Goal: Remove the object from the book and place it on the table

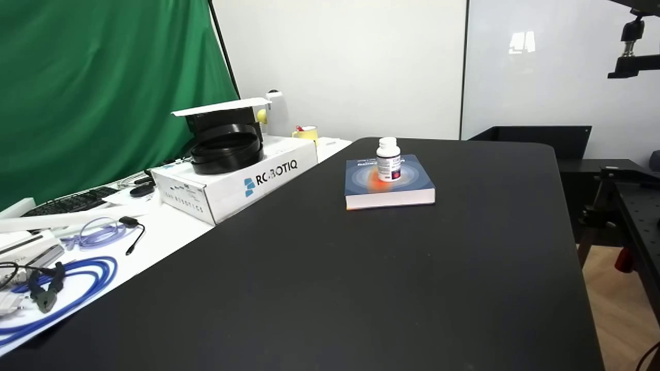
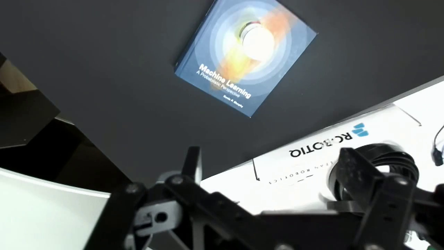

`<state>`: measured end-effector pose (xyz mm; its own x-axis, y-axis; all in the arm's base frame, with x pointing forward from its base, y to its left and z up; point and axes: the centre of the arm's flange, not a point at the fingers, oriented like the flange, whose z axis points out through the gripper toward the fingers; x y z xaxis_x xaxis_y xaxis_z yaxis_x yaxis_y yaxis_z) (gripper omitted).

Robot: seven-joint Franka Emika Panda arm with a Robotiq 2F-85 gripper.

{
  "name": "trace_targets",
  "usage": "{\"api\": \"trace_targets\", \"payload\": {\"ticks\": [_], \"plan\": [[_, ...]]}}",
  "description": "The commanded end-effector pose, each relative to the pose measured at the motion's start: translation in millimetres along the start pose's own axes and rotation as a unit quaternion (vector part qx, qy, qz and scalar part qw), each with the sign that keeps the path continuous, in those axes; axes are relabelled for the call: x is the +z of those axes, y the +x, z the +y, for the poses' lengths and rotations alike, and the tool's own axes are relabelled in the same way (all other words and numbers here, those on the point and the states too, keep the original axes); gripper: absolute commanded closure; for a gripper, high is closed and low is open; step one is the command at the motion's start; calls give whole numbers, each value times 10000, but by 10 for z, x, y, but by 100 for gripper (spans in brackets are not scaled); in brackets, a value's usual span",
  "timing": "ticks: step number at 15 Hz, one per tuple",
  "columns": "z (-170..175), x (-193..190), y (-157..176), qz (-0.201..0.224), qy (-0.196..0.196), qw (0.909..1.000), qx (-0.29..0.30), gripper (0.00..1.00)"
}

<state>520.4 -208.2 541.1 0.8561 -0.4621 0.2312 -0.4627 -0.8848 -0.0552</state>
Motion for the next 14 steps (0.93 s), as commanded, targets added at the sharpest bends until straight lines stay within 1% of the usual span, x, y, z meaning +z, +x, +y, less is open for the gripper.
{"api": "trace_targets", "payload": {"ticks": [1, 4, 6, 7, 9, 14], "plan": [[-384, 116, 699, -164, -365, 9986, 354, 0], [-660, 268, 785, -422, -480, 9965, 540, 0], [-761, 357, 723, -538, -428, 9967, 431, 0], [-651, 412, 578, -448, -390, 9978, 304, 0], [-704, 464, 582, -485, -398, 9977, 260, 0], [-663, 462, 589, -484, -404, 9976, 279, 0]]}}
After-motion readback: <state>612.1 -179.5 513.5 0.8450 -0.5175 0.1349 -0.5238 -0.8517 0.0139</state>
